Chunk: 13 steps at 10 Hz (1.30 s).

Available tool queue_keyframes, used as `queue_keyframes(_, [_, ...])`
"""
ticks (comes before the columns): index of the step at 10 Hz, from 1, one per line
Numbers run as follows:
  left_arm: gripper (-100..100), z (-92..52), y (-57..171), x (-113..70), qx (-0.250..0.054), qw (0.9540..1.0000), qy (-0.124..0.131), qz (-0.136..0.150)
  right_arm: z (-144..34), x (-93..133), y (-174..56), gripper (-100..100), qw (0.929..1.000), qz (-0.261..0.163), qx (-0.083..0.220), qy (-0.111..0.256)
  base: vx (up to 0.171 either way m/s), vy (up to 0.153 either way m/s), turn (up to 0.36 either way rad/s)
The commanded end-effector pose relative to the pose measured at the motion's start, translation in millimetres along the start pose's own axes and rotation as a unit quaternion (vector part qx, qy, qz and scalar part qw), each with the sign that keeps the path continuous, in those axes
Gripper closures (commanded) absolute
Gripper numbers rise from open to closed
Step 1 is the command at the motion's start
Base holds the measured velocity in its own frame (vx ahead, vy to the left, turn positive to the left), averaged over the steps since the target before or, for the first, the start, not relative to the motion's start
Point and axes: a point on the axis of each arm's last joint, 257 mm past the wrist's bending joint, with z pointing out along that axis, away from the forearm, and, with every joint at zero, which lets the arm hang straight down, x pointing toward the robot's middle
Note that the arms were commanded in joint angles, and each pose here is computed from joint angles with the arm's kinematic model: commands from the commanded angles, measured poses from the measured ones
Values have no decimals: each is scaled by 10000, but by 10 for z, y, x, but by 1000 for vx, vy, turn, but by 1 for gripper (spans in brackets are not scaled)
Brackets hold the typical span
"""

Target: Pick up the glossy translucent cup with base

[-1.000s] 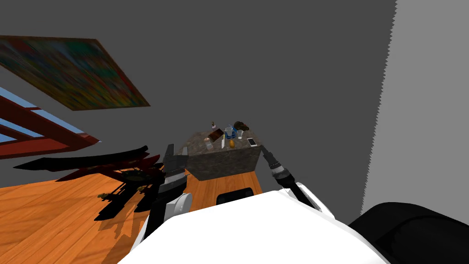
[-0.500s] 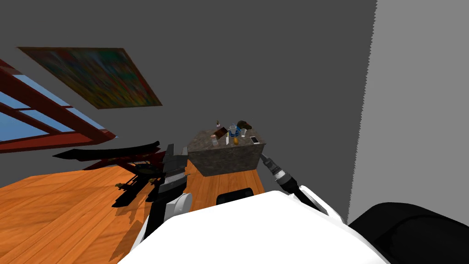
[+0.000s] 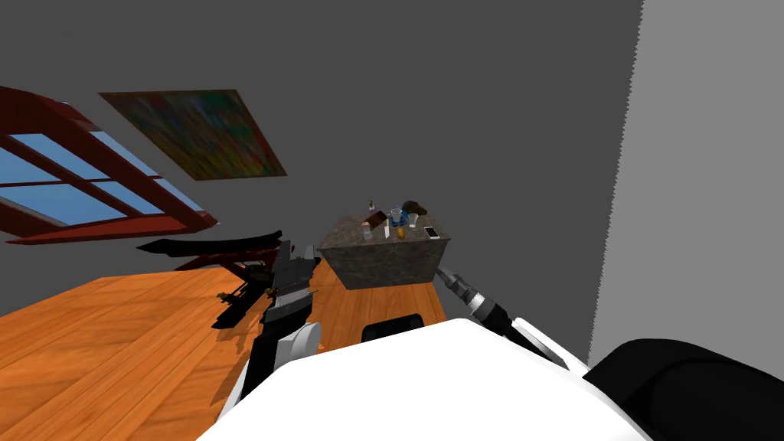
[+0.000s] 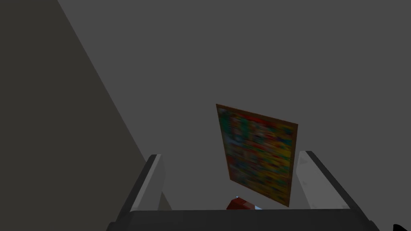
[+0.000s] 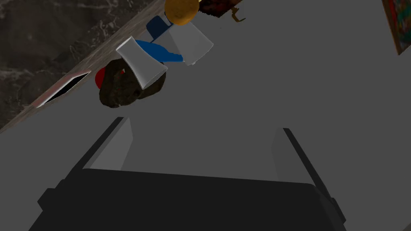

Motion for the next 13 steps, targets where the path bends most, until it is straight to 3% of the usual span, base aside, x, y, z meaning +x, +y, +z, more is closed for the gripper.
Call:
queue_keyframes(1, [0, 0, 0, 0, 0, 10000, 0, 0, -55, 26, -136, -100, 9996, -160, 74, 229, -44, 85, 65])
queue_keyframes(4, [0, 0, 0, 0, 0, 10000, 0, 1, -337, 225, -517, -100, 9945, -491, 395, 836, -28, 71, 115])
queue_keyframes(6, [0, 0, 0, -1, -1, 10000, 0, 1, -380, 208, -580, -100, 9923, -623, 411, 989, -12, 41, 24])
queue_keyframes(7, [0, -1, 0, -1, -1, 10000, 0, 1, -549, 279, -789, -100, 9872, -764, 598, 1268, -3, 49, 131])
queue_keyframes(8, [0, 0, 0, 0, 0, 10000, 0, 1, -565, 253, -807, -100, 9852, -858, 580, 1362, -1, 54, 106])
queue_keyframes(9, [0, 0, 0, -1, -1, 10000, 0, 1, -743, 303, -1010, -100, 9789, -982, 770, 1619, 1, 76, 164])
queue_keyframes(10, [0, 0, 0, 0, 0, 10000, 0, 1, -760, 263, -1034, -100, 9759, -1098, 747, 1730, 8, 61, 71])
queue_keyframes(11, [0, -1, 0, -1, -1, 10000, 0, 1, -946, 287, -1232, -100, 9682, -1216, 938, 1974, 17, 70, 181])
queue_keyframes(12, [0, 0, 0, 0, 0, 10000, 0, 1, -961, 238, -1255, -100, 9646, -1334, 915, 2083, 17, 54, 79])
queue_keyframes(13, [0, -1, 0, -1, -1, 10000, 0, 1, -1153, 232, -1448, -100, 9553, -1458, 1102, 2323, 23, 64, 186])
